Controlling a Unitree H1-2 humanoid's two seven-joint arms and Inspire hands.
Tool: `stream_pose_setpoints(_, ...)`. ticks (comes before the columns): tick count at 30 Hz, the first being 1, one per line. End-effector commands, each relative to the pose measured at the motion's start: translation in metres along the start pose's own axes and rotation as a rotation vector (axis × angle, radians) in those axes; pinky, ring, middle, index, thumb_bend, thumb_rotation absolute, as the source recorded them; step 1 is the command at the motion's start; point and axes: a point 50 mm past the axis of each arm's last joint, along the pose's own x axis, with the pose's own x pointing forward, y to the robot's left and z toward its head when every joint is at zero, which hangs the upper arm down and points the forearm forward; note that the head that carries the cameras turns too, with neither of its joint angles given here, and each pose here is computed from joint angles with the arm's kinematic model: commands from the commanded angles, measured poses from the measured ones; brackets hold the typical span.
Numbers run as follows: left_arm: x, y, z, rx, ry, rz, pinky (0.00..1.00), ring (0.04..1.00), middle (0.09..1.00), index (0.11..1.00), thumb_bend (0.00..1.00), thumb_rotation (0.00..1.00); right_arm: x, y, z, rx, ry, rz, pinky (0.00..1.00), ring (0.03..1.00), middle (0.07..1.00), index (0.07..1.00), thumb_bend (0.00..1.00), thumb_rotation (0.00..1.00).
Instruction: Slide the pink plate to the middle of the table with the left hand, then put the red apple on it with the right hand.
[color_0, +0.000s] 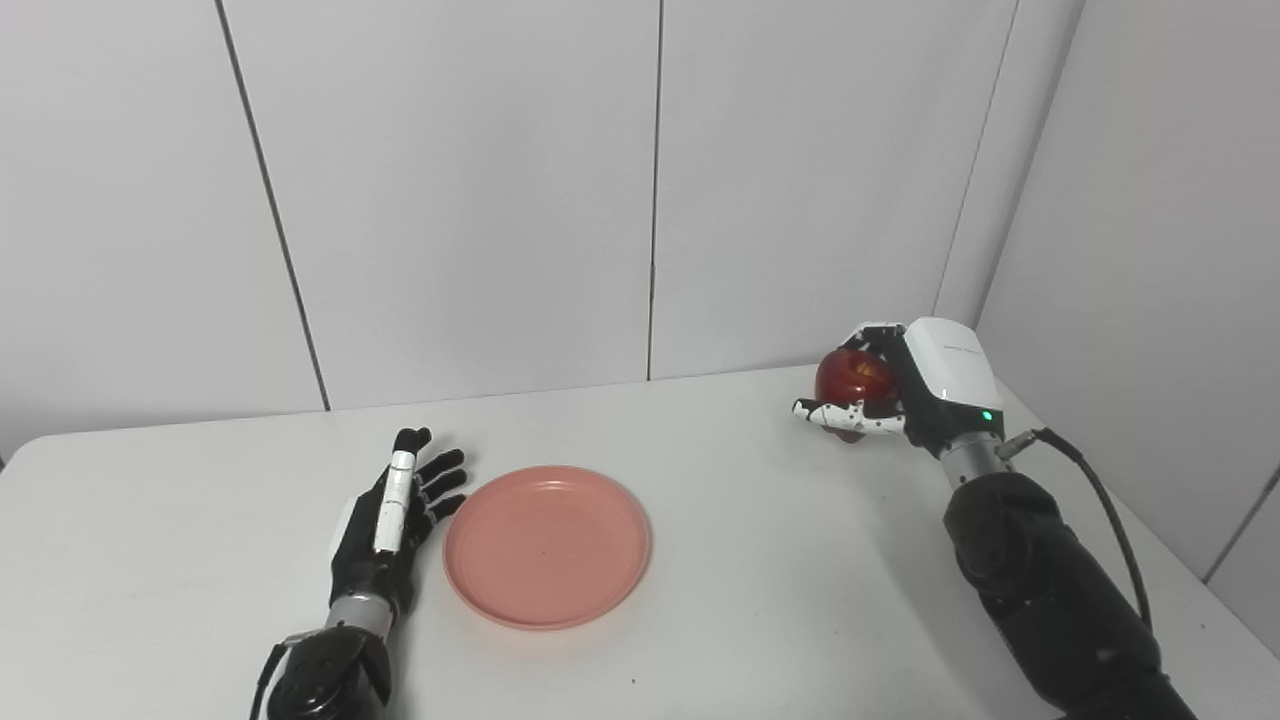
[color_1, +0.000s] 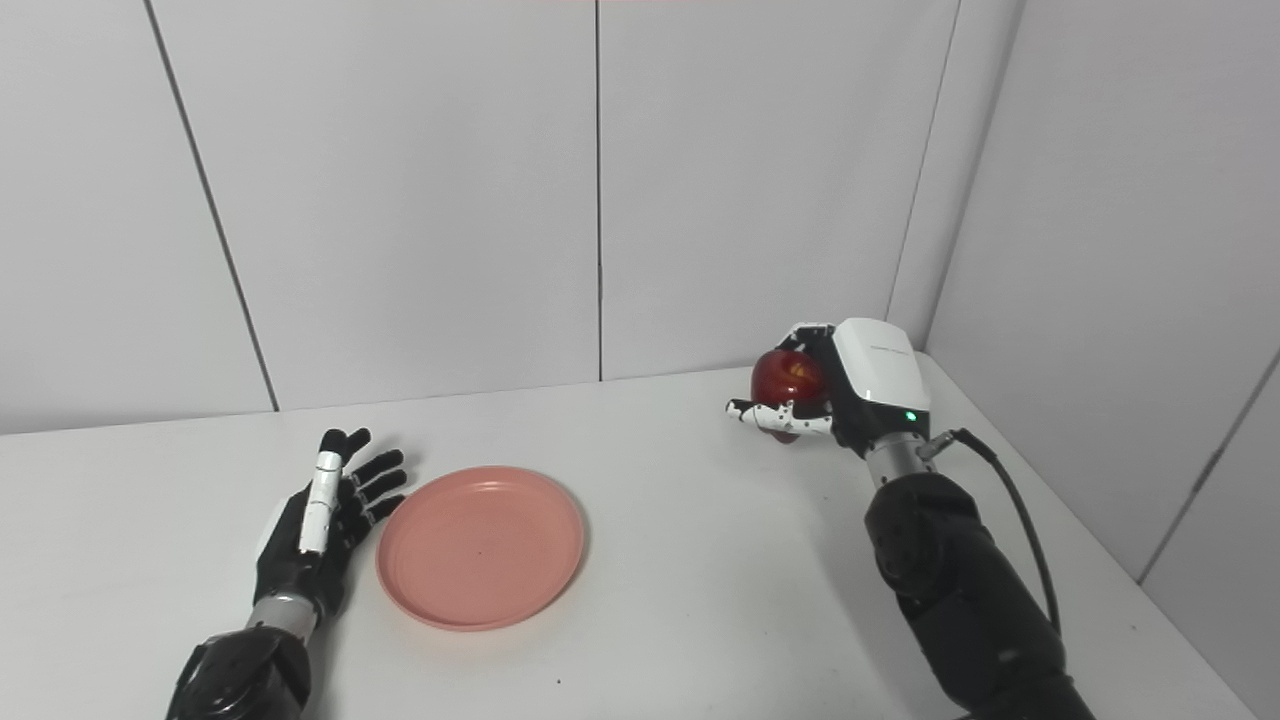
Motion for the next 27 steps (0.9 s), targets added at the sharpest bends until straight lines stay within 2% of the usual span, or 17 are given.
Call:
stream_pose_setpoints(1, 0.002, -0.009, -0.006, -0.004, 0.046, -0.004, 0.76, 0.791, 0.791, 0.881, 0.73, 0.89, 0.026, -0.024, 0.022, 0.009, -0.103, -0.099, 0.08, 0.126, 0.196, 0.264, 0.53, 0.49)
stream_pose_setpoints(9, 0.003, -0.015, -0.008, 0.009, 0.042, -0.018, 0.76, 0.798, 0.796, 0.895, 0.73, 0.91, 0.036, -0.020, 0.040, 0.034, -0.152, -0.085, 0.09, 0.137, 0.210, 0.277, 0.52, 0.48)
stream_pose_setpoints(13, 0.003, -0.019, -0.010, -0.004, 0.046, -0.015, 0.80, 0.809, 0.804, 0.889, 0.73, 0.91, 0.039, -0.018, 0.049, 0.025, -0.193, -0.080, 0.09, 0.137, 0.212, 0.287, 0.52, 0.48)
stream_pose_setpoints(16, 0.004, -0.021, -0.011, -0.010, 0.048, -0.014, 0.81, 0.814, 0.806, 0.888, 0.73, 0.91, 0.038, -0.016, 0.054, 0.030, -0.210, -0.067, 0.09, 0.136, 0.212, 0.289, 0.52, 0.47)
stream_pose_setpoints(20, 0.004, -0.022, -0.013, -0.014, 0.047, -0.018, 0.82, 0.820, 0.805, 0.889, 0.73, 0.90, 0.036, -0.012, 0.065, 0.024, -0.244, -0.049, 0.09, 0.138, 0.215, 0.337, 0.53, 0.48)
stream_pose_setpoints(27, 0.005, -0.024, -0.014, -0.020, 0.058, -0.021, 0.82, 0.827, 0.817, 0.895, 0.76, 0.90, 0.034, -0.011, 0.079, 0.052, -0.288, -0.035, 0.09, 0.139, 0.214, 0.326, 0.53, 0.47)
